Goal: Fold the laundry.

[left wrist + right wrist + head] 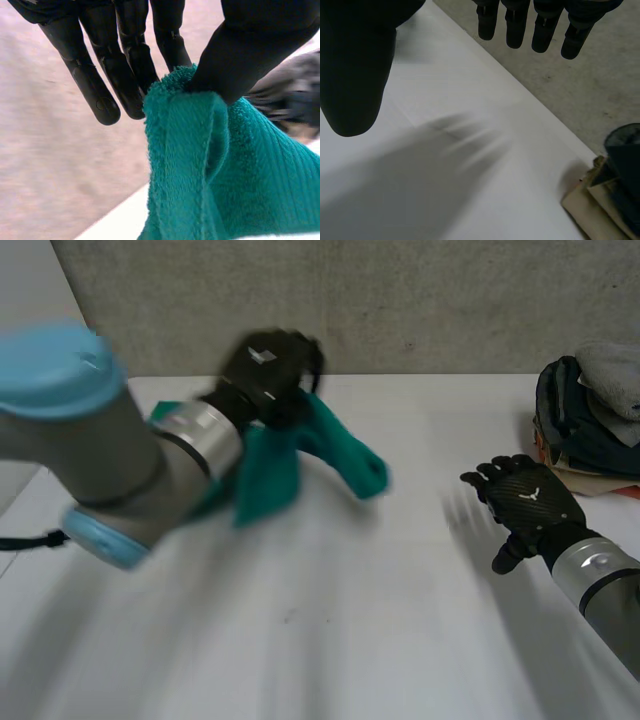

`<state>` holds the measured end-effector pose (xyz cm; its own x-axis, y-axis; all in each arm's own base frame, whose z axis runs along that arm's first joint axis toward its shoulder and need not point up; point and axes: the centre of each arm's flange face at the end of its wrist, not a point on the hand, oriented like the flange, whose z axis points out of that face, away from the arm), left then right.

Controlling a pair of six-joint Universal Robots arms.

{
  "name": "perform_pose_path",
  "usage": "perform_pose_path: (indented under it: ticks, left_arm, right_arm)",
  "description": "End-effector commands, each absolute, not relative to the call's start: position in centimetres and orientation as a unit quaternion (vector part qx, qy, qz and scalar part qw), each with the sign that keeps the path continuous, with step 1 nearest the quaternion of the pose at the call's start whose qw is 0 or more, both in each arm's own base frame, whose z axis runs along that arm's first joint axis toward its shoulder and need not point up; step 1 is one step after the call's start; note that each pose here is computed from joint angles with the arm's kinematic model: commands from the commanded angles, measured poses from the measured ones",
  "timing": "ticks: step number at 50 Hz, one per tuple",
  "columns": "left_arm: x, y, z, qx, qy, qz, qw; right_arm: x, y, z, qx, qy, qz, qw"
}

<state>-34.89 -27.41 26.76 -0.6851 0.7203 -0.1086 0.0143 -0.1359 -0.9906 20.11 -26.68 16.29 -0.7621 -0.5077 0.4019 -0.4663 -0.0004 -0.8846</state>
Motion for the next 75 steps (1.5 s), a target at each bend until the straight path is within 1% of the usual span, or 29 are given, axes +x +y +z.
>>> perform_pose_path:
  ticks: [1, 4, 8, 10, 11, 13, 14, 17, 19, 20, 21, 22, 23, 26, 27, 30, 31, 35, 38, 41, 47, 52, 65, 75]
  left_arm:
    - [-40.8, -22.2, 19.0, -0.375, -0.632, 0.607, 0.303]
    - [-41.5, -21.4, 18.1, -0.383, -0.635, 0.596, 0.308]
    - [-41.4, -21.5, 18.7, -0.380, -0.632, 0.603, 0.305]
    - [-41.2, -21.5, 19.5, -0.377, -0.627, 0.609, 0.305]
    - [-40.9, -21.6, 21.1, -0.372, -0.617, 0.622, 0.305]
    - [-40.2, -21.8, 22.4, -0.365, -0.613, 0.632, 0.302]
    - [-39.6, -22.1, 23.0, -0.360, -0.613, 0.637, 0.298]
    - [-36.2, -23.9, 24.6, -0.332, -0.625, 0.654, 0.269]
    - [-34.5, -24.7, 25.1, -0.317, -0.633, 0.660, 0.253]
    - [-33.3, -25.3, 25.1, -0.307, -0.642, 0.660, 0.241]
    - [-32.7, -25.5, 25.0, -0.301, -0.648, 0.659, 0.235]
    - [-32.0, -25.8, 24.7, -0.294, -0.656, 0.657, 0.226]
    - [-30.7, -26.4, 24.0, -0.284, -0.672, 0.651, 0.210]
    - [-28.6, -27.5, 22.6, -0.269, -0.696, 0.642, 0.176]
    - [-27.6, -28.0, 21.7, -0.266, -0.708, 0.636, 0.154]
    - [-25.9, -28.5, 20.2, -0.264, -0.726, 0.625, 0.111]
    - [-24.8, -28.6, 19.3, -0.266, -0.737, 0.616, 0.080]
    - [-22.9, -28.6, 17.1, -0.284, -0.752, 0.595, 0.018]
    - [-22.7, -28.7, 15.5, -0.303, -0.750, 0.588, 0.000]
    - [-22.7, -29.0, 14.3, -0.313, -0.747, 0.586, -0.008]
    - [-22.7, -29.7, 12.1, -0.319, -0.756, 0.572, -0.011]
    - [-22.3, -30.8, 11.6, -0.312, -0.759, 0.571, -0.015]
    - [-22.5, -32.7, 10.2, -0.311, -0.761, 0.569, -0.018]
    - [-21.8, -34.5, 10.8, -0.296, -0.755, 0.585, -0.028]
  right_arm:
    - [19.6, -27.0, 16.8, -0.334, 0.707, -0.623, 0.005]
    - [19.5, -27.1, 16.7, -0.333, 0.708, -0.623, 0.004]
    - [19.5, -27.0, 16.7, -0.333, 0.708, -0.623, 0.005]
    - [19.5, -27.0, 16.7, -0.333, 0.708, -0.623, 0.005]
    - [19.5, -27.0, 16.7, -0.333, 0.708, -0.623, 0.005]
    - [19.5, -27.0, 16.8, -0.332, 0.708, -0.623, 0.004]
    - [19.5, -27.0, 16.8, -0.331, 0.708, -0.623, 0.004]
    - [19.4, -26.9, 17.5, -0.325, 0.708, -0.627, 0.006]
    - [19.7, -26.5, 18.7, -0.317, 0.704, -0.635, 0.017]
    - [19.6, -26.4, 19.1, -0.313, 0.706, -0.635, 0.021]
    - [19.7, -26.1, 19.7, -0.311, 0.710, -0.631, 0.027]
    - [19.8, -25.9, 20.0, -0.311, 0.714, -0.627, 0.031]
    - [19.9, -25.7, 20.2, -0.312, 0.717, -0.622, 0.034]
    - [20.7, -24.6, 21.2, -0.320, 0.731, -0.600, 0.055]
    - [21.0, -24.2, 21.4, -0.325, 0.734, -0.593, 0.061]
    - [22.1, -23.1, 21.6, -0.342, 0.738, -0.576, 0.079]
    - [22.4, -22.9, 21.6, -0.348, 0.734, -0.577, 0.083]
    - [24.4, -22.0, 21.2, -0.375, 0.718, -0.579, 0.097]
    - [25.8, -21.8, 20.1, -0.388, 0.715, -0.574, 0.096]
    - [26.7, -21.6, 19.2, -0.391, 0.718, -0.569, 0.081]
    - [27.5, -21.7, 18.3, -0.389, 0.715, -0.575, 0.075]
    - [27.8, -21.7, 17.6, -0.391, 0.712, -0.579, 0.075]
    - [27.8, -21.8, 16.8, -0.391, 0.713, -0.578, 0.075]
    - [27.7, -21.8, 16.5, -0.393, 0.714, -0.575, 0.073]
